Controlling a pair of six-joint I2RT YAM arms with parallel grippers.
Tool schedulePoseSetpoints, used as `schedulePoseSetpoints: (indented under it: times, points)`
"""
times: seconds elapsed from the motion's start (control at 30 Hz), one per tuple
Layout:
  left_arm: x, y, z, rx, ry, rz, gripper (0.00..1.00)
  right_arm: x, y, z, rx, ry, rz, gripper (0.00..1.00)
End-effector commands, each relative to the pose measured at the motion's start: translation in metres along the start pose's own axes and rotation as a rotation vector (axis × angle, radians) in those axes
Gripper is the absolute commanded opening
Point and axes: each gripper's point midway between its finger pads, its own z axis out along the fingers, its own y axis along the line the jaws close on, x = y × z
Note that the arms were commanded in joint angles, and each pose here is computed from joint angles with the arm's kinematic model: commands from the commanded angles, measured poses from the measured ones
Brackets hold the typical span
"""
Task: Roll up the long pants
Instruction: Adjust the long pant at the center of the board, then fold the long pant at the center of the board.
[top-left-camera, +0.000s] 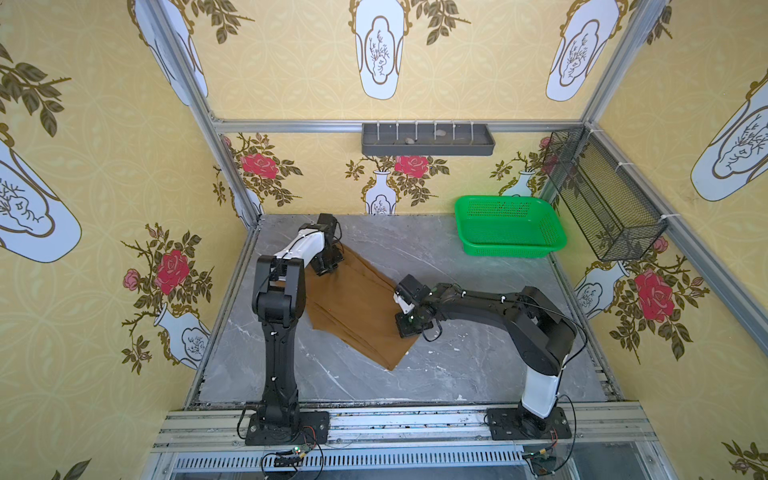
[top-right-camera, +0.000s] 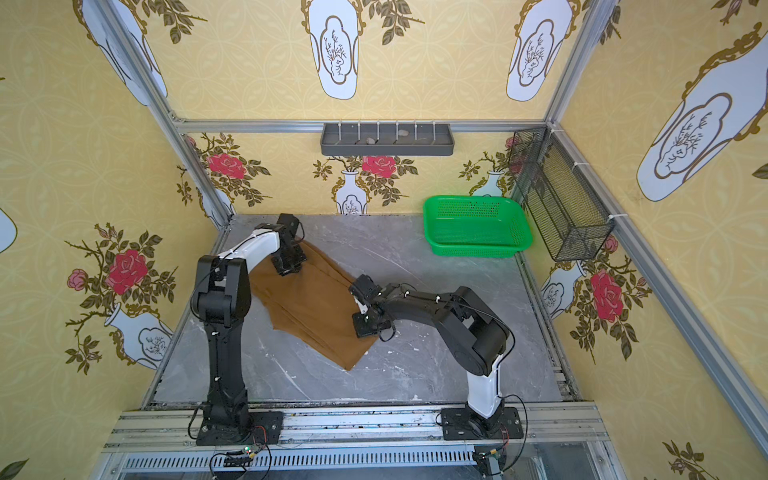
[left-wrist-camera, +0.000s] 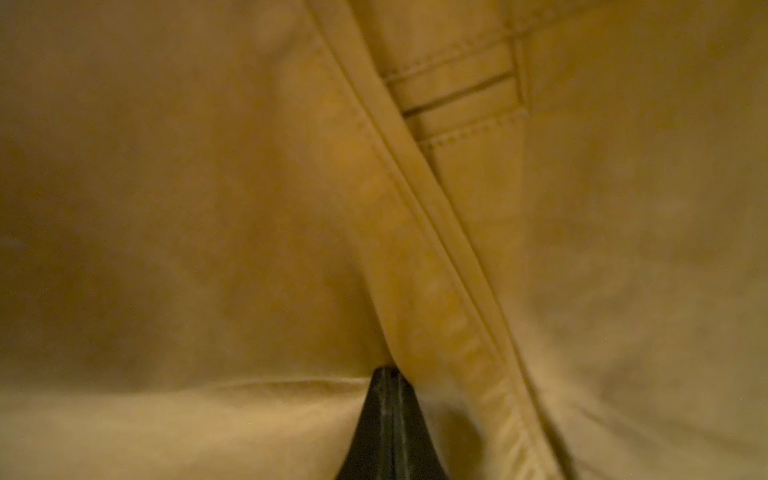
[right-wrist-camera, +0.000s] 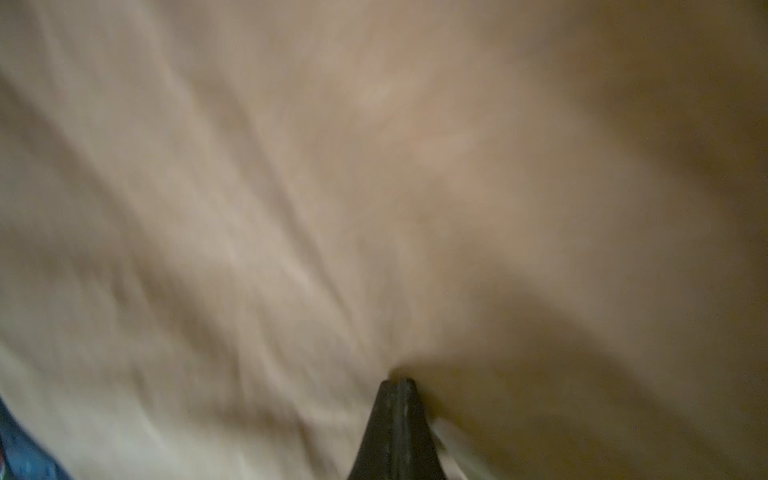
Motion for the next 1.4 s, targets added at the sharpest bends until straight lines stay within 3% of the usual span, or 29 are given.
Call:
schedulePoseSetpoints:
  times: [0.0, 0.1, 0.2, 0.37, 0.53, 0.63, 0.8, 0.87, 0.97, 1.03, 1.13, 1.37]
  points:
    - [0.016, -0.048, 0.014, 0.092, 0.052, 0.108, 0.0, 0.003, -0.004, -0.05, 0.085, -0.036, 0.032, 0.0]
    - [0.031, -0.075, 0.023, 0.105, 0.074, 0.177, 0.0, -0.024, 0.006, -0.113, 0.075, -0.188, 0.003, 0.08]
    - [0.044, -0.095, 0.023, 0.157, 0.09, 0.243, 0.0, -0.049, 0.003, -0.152, 0.105, -0.294, 0.002, 0.12]
    - [0.057, -0.133, 0.0, 0.358, 0.115, 0.325, 0.0, -0.088, -0.02, -0.165, 0.069, -0.405, 0.06, 0.15]
    - [0.068, -0.168, -0.067, 0.591, 0.123, 0.421, 0.0, -0.154, -0.081, -0.173, -0.119, -0.55, 0.206, 0.24]
    - [0.072, -0.175, -0.117, 0.691, 0.097, 0.475, 0.0, -0.197, -0.093, -0.166, -0.156, -0.568, 0.175, 0.36]
    - [0.05, -0.131, -0.161, 0.504, -0.064, 0.452, 0.0, -0.258, -0.061, -0.142, -0.358, -0.566, 0.046, 0.43]
    - [0.037, -0.104, -0.158, 0.356, -0.123, 0.399, 0.0, -0.274, -0.046, -0.131, -0.451, -0.557, 0.001, 0.46]
    - [0.029, -0.06, -0.151, 0.132, -0.128, 0.302, 0.0, -0.289, -0.035, -0.1, -0.529, -0.527, -0.061, 0.52]
    - [0.03, -0.045, -0.15, 0.097, -0.122, 0.249, 0.0, -0.297, -0.031, -0.086, -0.575, -0.509, -0.077, 0.55]
    - [0.032, -0.037, -0.158, 0.151, -0.134, 0.197, 0.0, -0.309, -0.034, -0.055, -0.616, -0.483, -0.064, 0.56]
    - [0.035, -0.022, -0.181, 0.152, -0.158, 0.191, 0.0, -0.313, -0.046, -0.008, -0.689, -0.443, 0.001, 0.56]
